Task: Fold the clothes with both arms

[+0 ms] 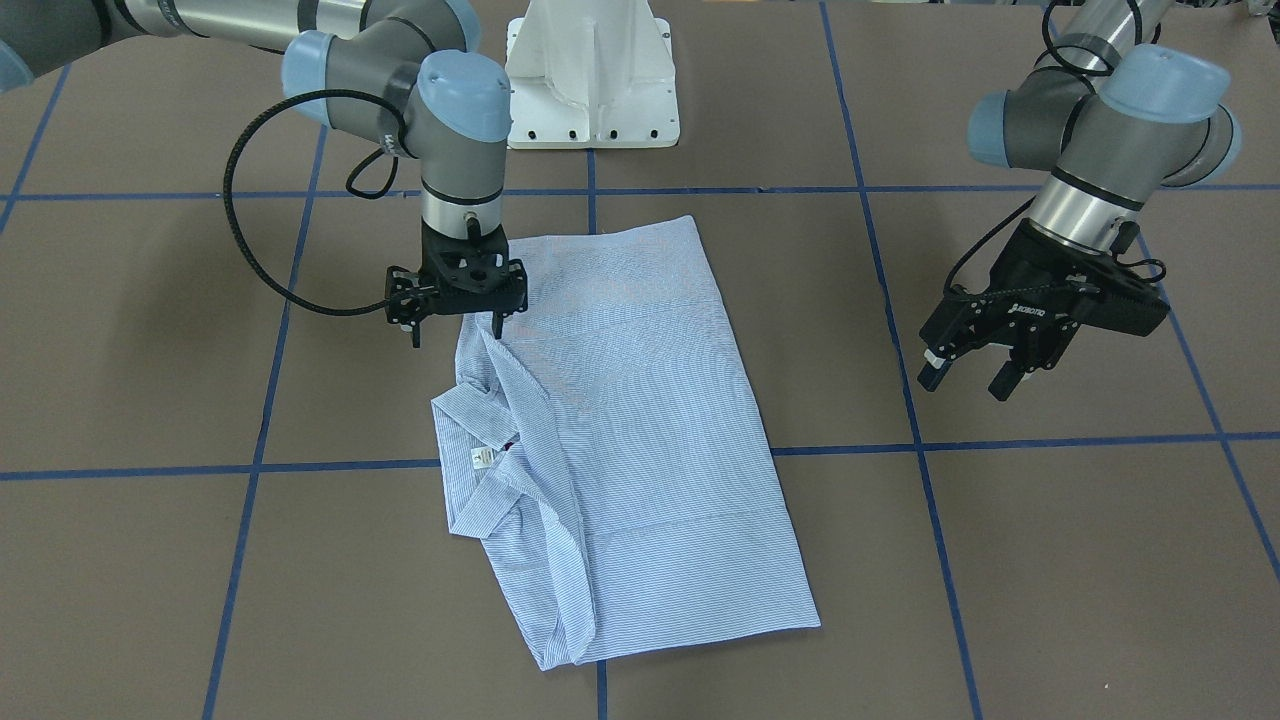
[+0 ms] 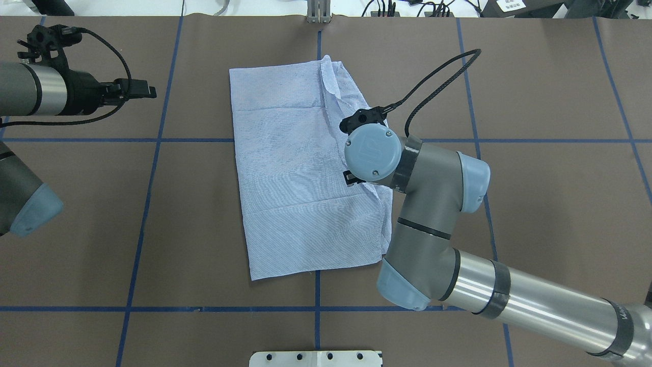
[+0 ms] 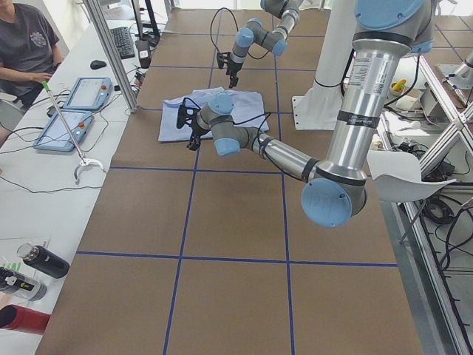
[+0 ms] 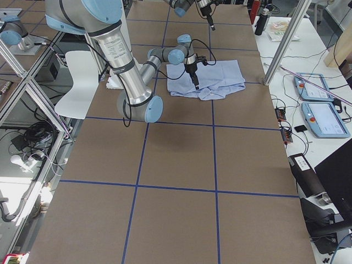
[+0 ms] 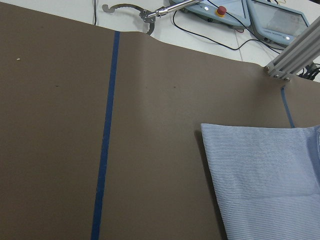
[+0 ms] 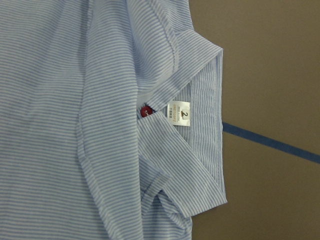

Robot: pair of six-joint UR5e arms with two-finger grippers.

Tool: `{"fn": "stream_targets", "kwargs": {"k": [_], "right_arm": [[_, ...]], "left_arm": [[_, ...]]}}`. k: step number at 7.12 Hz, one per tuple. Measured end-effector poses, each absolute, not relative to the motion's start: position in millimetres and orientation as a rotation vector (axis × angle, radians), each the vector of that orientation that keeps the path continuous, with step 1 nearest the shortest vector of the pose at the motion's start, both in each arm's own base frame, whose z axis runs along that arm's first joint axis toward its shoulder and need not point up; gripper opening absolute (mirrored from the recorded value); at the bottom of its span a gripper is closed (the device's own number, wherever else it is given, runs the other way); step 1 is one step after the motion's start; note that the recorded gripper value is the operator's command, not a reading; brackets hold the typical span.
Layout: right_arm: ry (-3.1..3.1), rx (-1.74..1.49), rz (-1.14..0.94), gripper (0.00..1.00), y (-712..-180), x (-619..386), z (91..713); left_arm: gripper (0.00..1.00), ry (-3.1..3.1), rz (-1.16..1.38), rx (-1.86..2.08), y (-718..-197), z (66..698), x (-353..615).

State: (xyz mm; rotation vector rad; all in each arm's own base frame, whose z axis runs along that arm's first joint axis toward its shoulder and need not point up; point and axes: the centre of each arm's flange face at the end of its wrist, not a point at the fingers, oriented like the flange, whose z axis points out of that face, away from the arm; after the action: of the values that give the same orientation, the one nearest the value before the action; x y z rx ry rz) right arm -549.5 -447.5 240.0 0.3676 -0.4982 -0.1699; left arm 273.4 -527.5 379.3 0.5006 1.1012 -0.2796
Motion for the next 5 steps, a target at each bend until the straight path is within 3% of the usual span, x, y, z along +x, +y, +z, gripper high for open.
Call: {"fn": "stream_targets", "kwargs": {"k": [5], "right_arm": [[-0.468,0.397,-0.265,1.00,-464.7,-593.1,249.6]], "left_arm": [[1.00,1.107,-0.280,0.492,-513.9,384.4,264.2]]}}
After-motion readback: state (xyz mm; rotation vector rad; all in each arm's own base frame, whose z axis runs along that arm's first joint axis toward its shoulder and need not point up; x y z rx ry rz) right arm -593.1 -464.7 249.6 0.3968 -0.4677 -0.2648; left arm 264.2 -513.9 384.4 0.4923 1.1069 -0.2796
